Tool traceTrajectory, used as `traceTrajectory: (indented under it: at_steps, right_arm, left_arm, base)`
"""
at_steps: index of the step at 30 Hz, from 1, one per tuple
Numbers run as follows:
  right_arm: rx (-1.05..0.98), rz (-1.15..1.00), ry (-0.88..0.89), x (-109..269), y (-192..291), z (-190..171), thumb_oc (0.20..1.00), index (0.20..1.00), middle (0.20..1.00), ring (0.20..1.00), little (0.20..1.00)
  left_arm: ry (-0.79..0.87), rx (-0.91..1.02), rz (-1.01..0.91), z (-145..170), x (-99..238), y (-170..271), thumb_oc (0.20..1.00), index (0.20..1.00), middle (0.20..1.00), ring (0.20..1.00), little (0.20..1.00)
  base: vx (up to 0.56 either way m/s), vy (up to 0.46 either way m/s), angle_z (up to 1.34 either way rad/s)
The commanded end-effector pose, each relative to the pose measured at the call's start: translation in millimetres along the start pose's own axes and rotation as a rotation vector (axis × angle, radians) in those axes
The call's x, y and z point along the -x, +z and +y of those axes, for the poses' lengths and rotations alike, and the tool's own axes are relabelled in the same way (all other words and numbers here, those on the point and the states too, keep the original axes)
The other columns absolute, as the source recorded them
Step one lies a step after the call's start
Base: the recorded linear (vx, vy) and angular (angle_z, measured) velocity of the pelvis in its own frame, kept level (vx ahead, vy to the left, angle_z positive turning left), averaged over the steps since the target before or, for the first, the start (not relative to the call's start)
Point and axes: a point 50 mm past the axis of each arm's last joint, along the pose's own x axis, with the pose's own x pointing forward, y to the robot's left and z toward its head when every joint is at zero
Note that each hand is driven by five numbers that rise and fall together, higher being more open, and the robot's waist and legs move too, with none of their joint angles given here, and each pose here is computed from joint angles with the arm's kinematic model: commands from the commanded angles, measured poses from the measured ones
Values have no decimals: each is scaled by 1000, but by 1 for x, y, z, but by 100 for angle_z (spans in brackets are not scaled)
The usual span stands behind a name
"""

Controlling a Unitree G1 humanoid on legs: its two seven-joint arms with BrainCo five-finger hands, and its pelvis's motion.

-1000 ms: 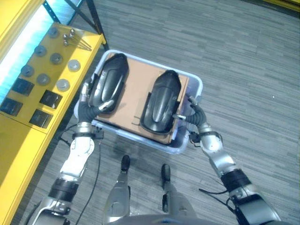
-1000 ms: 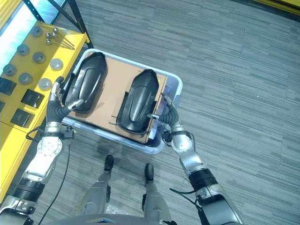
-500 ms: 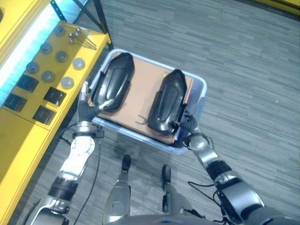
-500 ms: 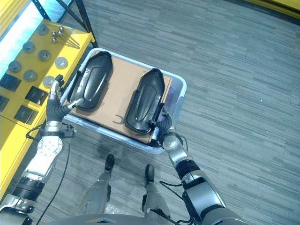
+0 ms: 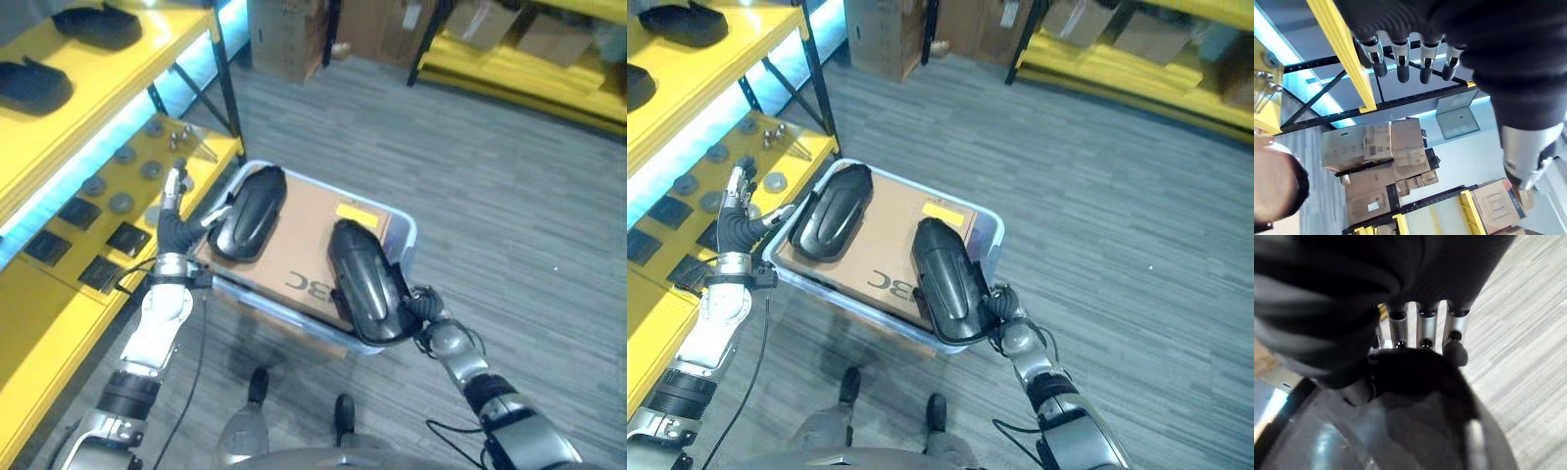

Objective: Move parts from the plastic box to the shelf.

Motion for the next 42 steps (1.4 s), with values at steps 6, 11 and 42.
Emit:
traceTrajectory:
  at_steps: [6,11,42]
  right_arm:
    - [54,-318,-209,6,48,-55,200,200,200,200,200]
    - [145,-542,-390,23,89,-90,200,200,200,200,200]
    - [571,-1050,-1102,90,205,-138,200,200,200,200,200]
  left_arm:
    - [-3,-22,-13,11,-1,-1,1000,1000,1000,1000,1000]
    - [-81,154,50,-10,3,-4,1000,1000,1000,1000,1000]
    - [-494,669,444,-121,43,-20,1000,1000,1000,1000,1000]
  base:
    - [4,-18,-29]
    - [7,-10,-23]
    - [-5,-1,-7]
